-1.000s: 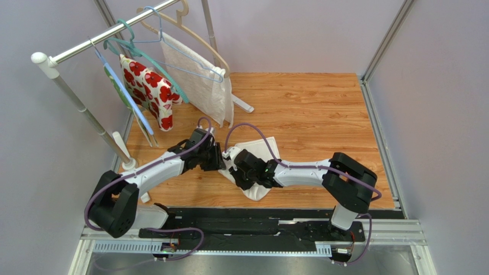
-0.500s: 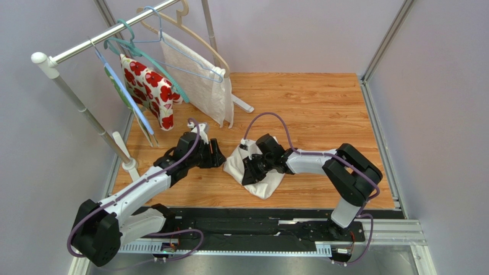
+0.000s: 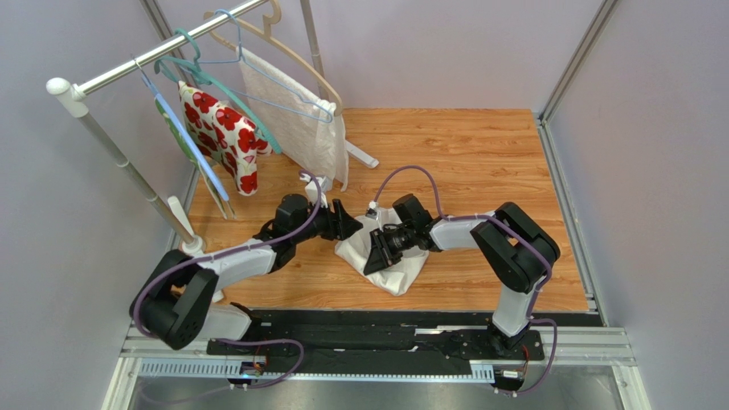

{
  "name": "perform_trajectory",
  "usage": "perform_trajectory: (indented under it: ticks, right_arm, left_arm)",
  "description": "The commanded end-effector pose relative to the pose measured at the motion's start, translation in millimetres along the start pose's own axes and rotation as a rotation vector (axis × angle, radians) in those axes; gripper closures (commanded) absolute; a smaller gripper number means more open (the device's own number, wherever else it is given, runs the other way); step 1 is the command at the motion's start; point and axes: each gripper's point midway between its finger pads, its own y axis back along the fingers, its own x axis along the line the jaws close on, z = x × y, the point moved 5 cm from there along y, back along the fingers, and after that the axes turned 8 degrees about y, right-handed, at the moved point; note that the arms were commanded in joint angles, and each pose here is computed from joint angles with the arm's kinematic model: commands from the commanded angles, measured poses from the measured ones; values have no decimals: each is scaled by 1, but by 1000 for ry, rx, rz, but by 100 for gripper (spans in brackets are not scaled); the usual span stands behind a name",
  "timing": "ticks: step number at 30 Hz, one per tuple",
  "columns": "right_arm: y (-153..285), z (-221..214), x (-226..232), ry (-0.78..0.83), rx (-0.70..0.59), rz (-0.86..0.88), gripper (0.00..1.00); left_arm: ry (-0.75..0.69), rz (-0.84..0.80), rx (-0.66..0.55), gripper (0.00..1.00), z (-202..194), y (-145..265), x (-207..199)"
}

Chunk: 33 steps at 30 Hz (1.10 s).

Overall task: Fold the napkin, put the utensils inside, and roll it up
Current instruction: Roll the napkin with the utensil

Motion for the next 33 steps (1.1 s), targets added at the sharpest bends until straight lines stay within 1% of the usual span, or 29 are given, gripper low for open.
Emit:
perform_trajectory:
  ticks: [1, 2, 5, 10, 14, 18, 19, 22, 27, 29, 30, 32, 33]
  right_arm:
    - [-1, -36, -18, -107, 104, -78, 92]
    - [-1, -36, -20, -110, 101, -81, 92]
    - [2, -36, -23, -127, 94, -92, 92]
    - [6, -37, -29, -146, 81, -116, 92]
    - [9, -37, -36, -173, 70, -136, 92]
    - [10, -38, -39, -184, 69, -146, 92]
    - [10, -39, -39, -185, 72, -142, 92]
    - [10, -39, -39, -185, 75, -137, 92]
    - [8, -43, -42, -201, 91, -115, 93]
    - [7, -42, -43, -203, 90, -106, 93]
    - [7, -43, -43, -206, 93, -105, 94]
    - [7, -41, -44, -206, 90, -102, 94]
    - [7, -43, -45, -211, 94, -103, 94]
  left_arm:
    - [-23, -205, -19, 36, 10, -20, -23]
    - [-9, -189, 21, 37, 2, -28, -16]
    - [12, -186, 85, 39, -10, -34, -8]
    - [1, -131, 137, 40, -26, -27, 5]
    - [1, -118, 178, 41, -36, -20, 9]
    - [-6, -32, 197, 42, -42, -15, 21]
    - [-8, -1, 217, 42, -45, -13, 25]
    - [-53, 29, 186, 42, -36, -5, 24]
    - [-156, 14, 77, 40, -8, 7, 7]
    - [-191, -23, 39, 39, 2, 7, -1]
    - [-208, -79, 27, 39, 5, 6, -10]
    - [-218, -135, 39, 39, 1, 2, -12]
    - [-222, -210, 45, 38, -1, 0, -20]
